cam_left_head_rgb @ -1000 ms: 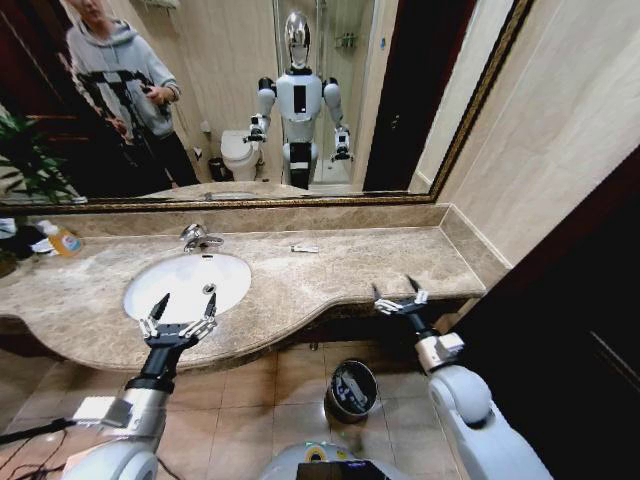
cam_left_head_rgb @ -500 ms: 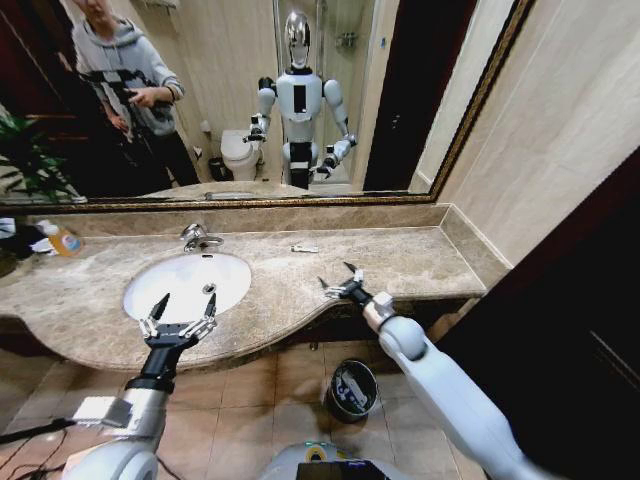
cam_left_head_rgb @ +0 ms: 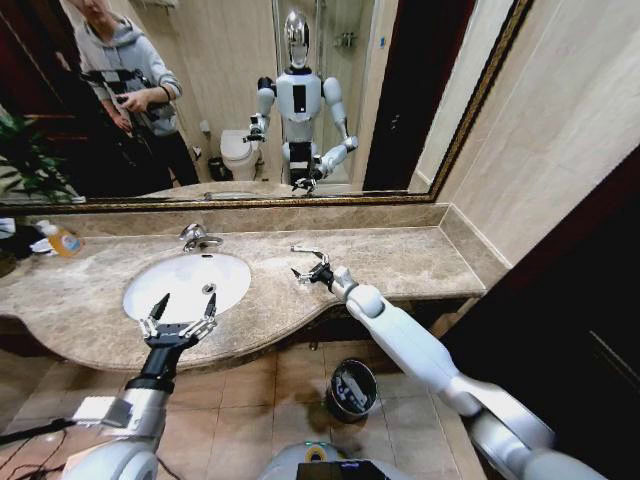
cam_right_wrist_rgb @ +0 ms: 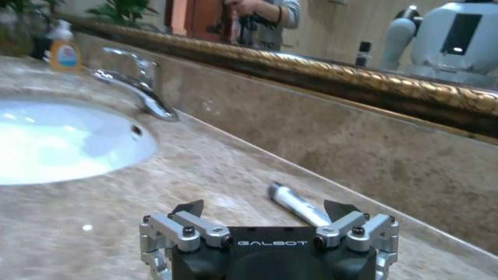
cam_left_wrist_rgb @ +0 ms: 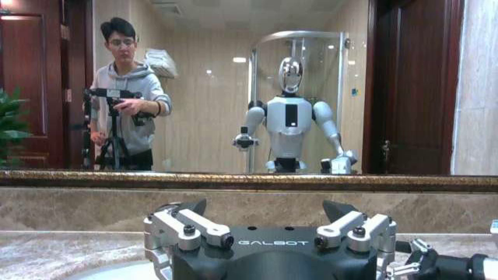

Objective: Pick up the trash from the sink and place it in the trash bin.

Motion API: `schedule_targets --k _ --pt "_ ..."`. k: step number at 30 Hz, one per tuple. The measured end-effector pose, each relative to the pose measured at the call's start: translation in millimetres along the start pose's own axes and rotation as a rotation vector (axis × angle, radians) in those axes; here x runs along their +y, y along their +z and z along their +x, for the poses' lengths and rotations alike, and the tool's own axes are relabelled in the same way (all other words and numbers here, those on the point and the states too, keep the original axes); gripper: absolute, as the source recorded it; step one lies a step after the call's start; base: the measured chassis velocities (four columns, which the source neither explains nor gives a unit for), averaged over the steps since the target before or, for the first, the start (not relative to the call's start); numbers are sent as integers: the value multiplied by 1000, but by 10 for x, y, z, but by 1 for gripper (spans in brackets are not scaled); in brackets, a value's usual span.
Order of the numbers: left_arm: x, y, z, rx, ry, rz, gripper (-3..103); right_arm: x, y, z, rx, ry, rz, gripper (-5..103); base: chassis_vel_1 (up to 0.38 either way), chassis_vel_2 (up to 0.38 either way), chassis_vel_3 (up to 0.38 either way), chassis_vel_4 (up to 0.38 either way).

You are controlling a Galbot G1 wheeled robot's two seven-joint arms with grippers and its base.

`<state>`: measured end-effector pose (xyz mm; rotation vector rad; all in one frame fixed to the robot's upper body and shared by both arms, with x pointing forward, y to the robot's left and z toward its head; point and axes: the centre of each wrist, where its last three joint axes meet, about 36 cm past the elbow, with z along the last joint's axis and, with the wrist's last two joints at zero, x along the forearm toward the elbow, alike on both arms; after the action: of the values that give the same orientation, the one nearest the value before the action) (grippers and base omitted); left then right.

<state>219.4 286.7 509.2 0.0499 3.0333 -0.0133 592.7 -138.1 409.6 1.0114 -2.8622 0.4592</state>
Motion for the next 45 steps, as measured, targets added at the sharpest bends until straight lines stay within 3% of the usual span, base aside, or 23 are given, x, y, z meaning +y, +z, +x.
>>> schedule_targets --k 9,25,36,39,41,42,44,45 --pt "0 0 0 0 0 0 100 -353 -58 -204 -1 50 -12 100 0 0 0 0" --pt "0 0 0 0 0 0 100 -119 -304 -791 -15 -14 -41 100 0 0 0 0" --pt "0 0 0 0 0 0 100 -25 -184 -935 17 -26 -58 101 0 0 0 0" --pt "0 0 0 0 0 0 100 -18 -176 -945 24 -29 -56 92 0 0 0 0" --pt "0 0 0 0 0 0 100 -18 -176 -945 24 -29 -56 92 0 0 0 0" --pt "0 0 0 0 0 0 100 -26 -194 -972 35 -27 -58 82 0 0 0 0" --pt "0 0 0 0 0 0 100 -54 -206 -993 54 -17 -62 70 0 0 0 0" --pt "0 0 0 0 0 0 100 -74 -199 -997 73 -7 -59 70 0 0 0 0"
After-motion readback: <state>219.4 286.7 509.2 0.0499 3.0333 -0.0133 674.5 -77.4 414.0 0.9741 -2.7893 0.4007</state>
